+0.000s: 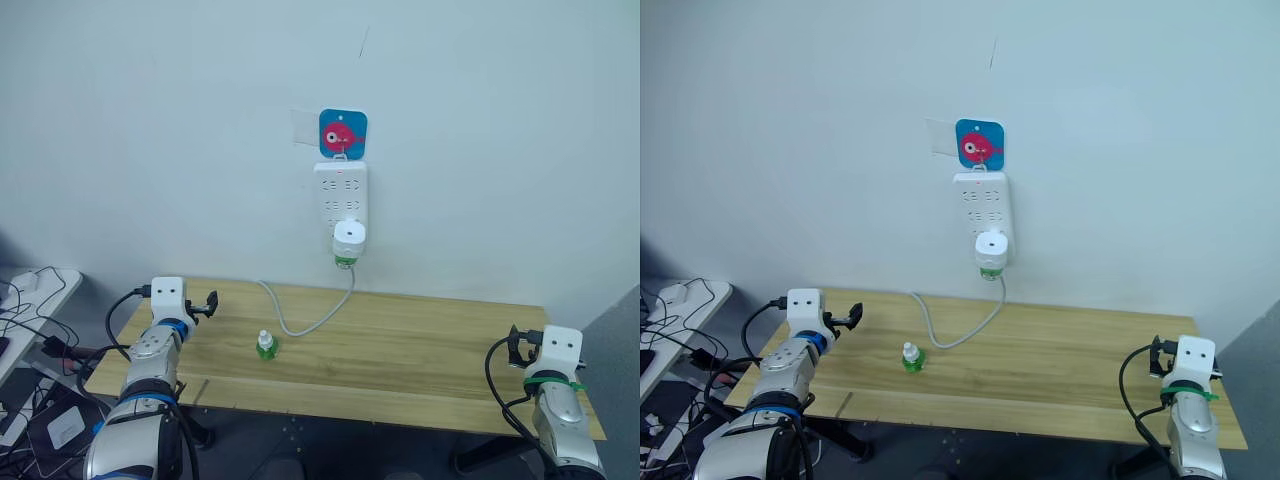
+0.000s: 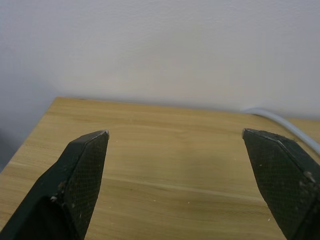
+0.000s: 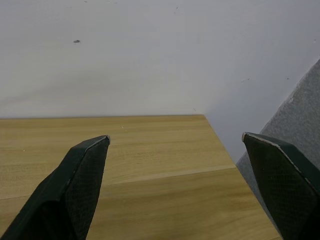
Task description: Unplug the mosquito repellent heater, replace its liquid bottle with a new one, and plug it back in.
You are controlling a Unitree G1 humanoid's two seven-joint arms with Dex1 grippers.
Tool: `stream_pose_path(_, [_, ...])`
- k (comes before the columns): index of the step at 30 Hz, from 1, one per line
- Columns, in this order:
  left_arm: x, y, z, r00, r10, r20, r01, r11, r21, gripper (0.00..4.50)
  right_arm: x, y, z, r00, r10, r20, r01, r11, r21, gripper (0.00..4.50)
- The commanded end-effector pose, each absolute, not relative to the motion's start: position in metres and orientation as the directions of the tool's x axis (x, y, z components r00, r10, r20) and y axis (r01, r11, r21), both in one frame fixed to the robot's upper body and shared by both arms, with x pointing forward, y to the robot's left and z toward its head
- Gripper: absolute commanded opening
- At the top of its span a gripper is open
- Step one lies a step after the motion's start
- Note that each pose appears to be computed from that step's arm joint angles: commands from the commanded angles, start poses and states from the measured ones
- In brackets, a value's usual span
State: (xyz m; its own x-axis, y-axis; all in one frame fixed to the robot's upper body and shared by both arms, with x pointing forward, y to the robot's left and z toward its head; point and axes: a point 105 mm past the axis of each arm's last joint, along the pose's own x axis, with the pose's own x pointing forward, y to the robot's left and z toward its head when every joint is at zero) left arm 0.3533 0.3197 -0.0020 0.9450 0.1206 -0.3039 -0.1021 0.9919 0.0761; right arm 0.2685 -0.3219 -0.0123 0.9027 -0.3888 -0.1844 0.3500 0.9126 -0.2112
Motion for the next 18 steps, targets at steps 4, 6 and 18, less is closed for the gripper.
stream_pose_path(4, [0.363,0.322,0.013,0.954,0.124,-0.273,-0.11,0.992,0.067,4.5,0.275,-0.328,0.006,0.909,-0.399,-0.121,0.368,0.904,-0.22,4.45])
stream_pose_path(6, [0.363,0.322,0.013,0.955,0.121,-0.272,-0.107,0.992,0.065,4.5,0.275,-0.328,0.005,0.909,-0.399,-0.123,0.367,0.904,-0.22,4.45])
stream_pose_path(18, [0.364,0.324,0.022,0.968,0.091,-0.236,-0.082,0.995,0.047,4.5,0.274,-0.312,0.002,0.919,-0.373,-0.13,0.344,0.918,-0.199,4.45])
